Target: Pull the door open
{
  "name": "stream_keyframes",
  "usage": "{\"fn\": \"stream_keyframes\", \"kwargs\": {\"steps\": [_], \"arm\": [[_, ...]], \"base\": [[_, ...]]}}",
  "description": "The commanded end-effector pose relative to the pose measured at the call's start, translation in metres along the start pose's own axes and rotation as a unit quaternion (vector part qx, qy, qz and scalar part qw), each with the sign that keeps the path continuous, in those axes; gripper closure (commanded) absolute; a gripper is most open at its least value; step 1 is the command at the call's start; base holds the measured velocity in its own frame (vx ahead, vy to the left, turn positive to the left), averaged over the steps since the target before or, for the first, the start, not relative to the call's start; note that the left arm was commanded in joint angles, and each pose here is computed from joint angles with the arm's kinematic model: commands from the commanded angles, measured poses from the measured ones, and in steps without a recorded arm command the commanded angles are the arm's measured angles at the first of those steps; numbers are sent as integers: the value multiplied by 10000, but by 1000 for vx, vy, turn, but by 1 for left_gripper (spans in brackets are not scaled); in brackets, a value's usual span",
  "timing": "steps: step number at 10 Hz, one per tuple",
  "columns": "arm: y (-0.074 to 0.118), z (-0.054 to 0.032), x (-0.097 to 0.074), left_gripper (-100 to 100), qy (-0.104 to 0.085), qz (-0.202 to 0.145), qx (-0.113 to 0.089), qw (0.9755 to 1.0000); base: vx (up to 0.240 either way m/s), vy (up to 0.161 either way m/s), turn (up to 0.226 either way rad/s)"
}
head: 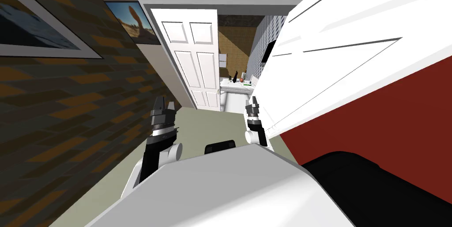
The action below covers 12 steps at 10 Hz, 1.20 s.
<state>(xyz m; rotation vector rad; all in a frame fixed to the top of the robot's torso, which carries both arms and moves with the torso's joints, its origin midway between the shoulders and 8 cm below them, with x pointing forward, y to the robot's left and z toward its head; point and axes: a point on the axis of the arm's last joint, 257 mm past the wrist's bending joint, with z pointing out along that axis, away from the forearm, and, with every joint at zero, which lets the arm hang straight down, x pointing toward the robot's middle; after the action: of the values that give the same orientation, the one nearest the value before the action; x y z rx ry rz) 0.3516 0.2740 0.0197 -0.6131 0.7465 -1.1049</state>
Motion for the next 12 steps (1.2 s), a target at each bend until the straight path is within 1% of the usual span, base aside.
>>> {"fn": "stream_keyframes", "kwargs": {"steps": [1, 3, 5, 8, 12], "arm": [[90, -15, 36, -100, 51, -40, -53, 10000], [241, -44, 94, -100, 129, -109, -146, 9998], [345, -66, 131, -100, 178, -156, -212, 9995], [510, -104, 188, -100, 251, -230, -318, 9989], [776, -174, 273, -100, 356, -349, -495, 9975]], "base": [[62, 2, -56], [154, -33, -58], [140, -23, -32], [82, -11, -43], [91, -18, -47]]}}
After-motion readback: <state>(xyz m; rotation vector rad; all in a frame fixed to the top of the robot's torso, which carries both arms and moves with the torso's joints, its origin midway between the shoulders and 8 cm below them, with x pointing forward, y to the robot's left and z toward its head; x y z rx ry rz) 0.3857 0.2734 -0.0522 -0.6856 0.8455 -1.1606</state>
